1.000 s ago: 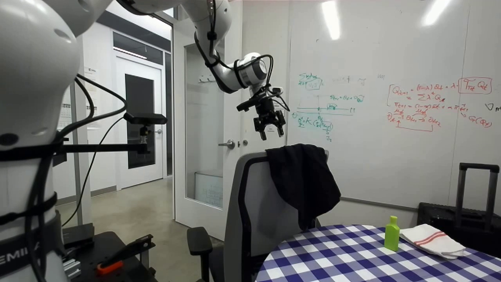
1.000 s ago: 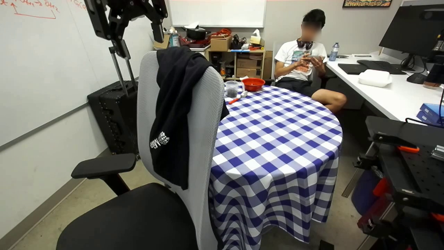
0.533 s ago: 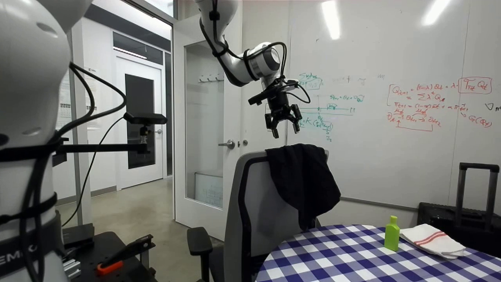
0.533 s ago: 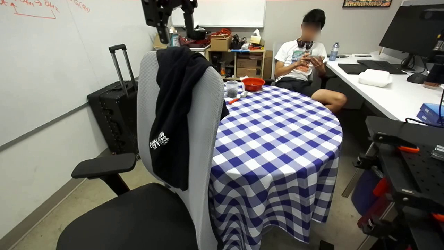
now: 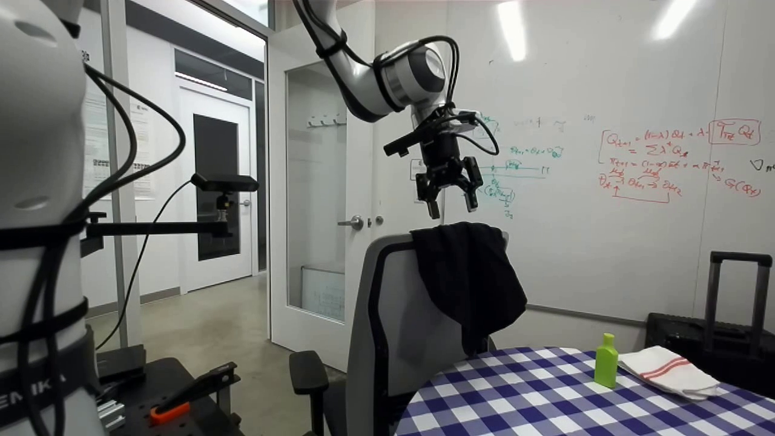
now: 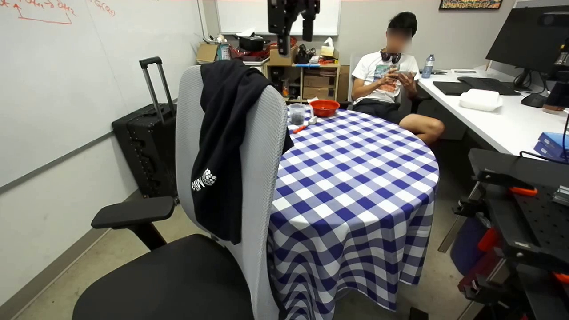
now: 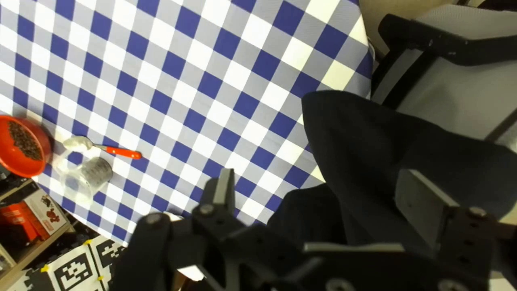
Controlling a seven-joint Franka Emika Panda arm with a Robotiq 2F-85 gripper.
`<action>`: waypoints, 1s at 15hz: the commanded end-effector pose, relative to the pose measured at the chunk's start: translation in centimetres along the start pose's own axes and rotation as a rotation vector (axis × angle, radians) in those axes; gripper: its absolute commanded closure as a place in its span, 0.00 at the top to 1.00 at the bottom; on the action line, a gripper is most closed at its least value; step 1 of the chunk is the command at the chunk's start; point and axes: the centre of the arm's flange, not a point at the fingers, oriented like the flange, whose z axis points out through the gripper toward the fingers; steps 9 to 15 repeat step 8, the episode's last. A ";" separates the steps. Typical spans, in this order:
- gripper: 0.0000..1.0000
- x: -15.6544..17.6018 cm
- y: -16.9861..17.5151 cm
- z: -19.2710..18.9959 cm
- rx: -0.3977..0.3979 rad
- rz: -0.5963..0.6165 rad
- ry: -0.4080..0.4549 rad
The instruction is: Put the black t-shirt on the backrest of the grey chair
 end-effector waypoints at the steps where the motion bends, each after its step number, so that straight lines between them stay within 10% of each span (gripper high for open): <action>1: 1.00 -7.1 3.1 0.8 -0.017 0.119 0.007; 15: 1.00 -7.0 3.6 1.6 -0.019 0.138 -0.026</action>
